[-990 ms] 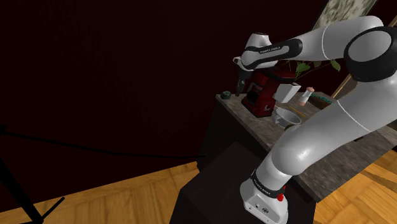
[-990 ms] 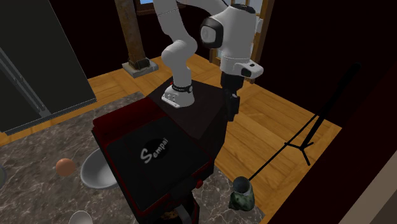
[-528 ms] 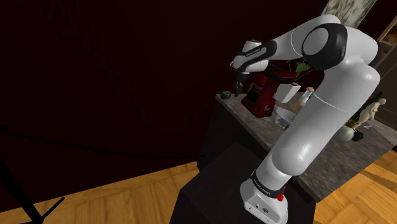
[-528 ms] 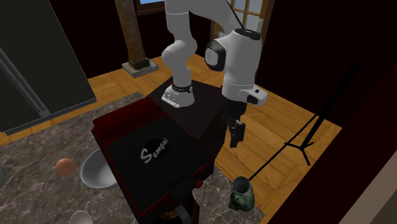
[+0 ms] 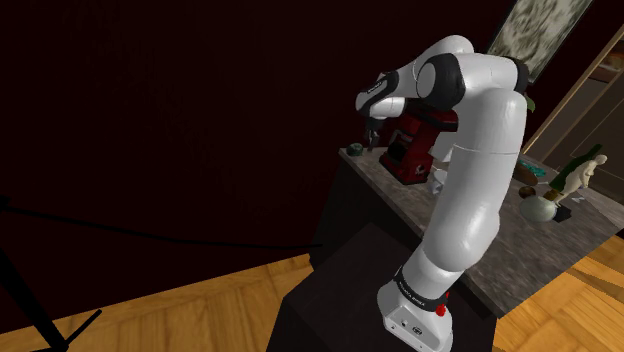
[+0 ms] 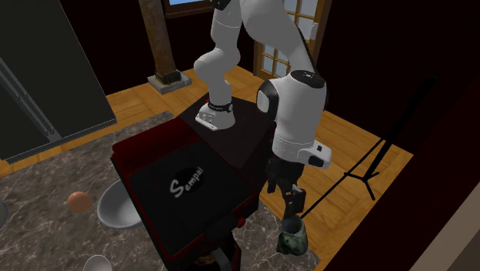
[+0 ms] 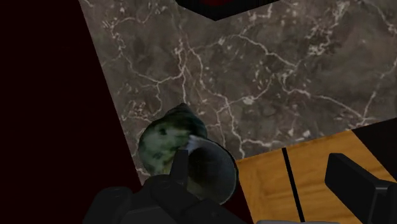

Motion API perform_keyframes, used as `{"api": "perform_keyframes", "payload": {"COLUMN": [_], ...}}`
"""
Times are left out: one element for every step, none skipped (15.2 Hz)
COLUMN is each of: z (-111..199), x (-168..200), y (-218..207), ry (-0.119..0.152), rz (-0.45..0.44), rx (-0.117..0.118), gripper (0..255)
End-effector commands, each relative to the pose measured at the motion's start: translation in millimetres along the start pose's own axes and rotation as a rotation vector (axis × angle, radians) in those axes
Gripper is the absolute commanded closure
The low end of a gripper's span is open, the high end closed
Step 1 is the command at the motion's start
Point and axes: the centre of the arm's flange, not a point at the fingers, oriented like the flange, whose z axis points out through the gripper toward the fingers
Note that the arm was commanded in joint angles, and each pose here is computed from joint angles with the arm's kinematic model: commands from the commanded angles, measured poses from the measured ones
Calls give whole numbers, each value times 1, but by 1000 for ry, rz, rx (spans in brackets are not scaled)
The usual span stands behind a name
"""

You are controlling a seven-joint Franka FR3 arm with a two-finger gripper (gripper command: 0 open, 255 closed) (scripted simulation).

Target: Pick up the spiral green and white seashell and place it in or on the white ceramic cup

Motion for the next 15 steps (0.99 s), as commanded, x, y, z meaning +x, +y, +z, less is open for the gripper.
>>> {"api": "perform_keyframes", "payload": {"z": [18,20,25,31,36,41,46,52,60,60,60,60,60,60,60], "x": [1,1,1,1,1,1,1,1,1,1,1,1,1,1,1], "y": [22,25,25,25,25,25,25,25,26,25,26,26,26,26,26], "ry": [-6,-8,-8,-8,-8,-8,-8,-8,-8,-8,-8,-8,-8,-8,-8], "rz": [-38,-43,-43,-43,-43,-43,-43,-43,-43,-43,-43,-43,-43,-43,-43], "rx": [-9,-10,-10,-10,-10,-10,-10,-10,-10,-10,-10,-10,-10,-10,-10], "gripper": [0,0,0,0,0,0,0,0,0,0,0,0,0,0,0]}}
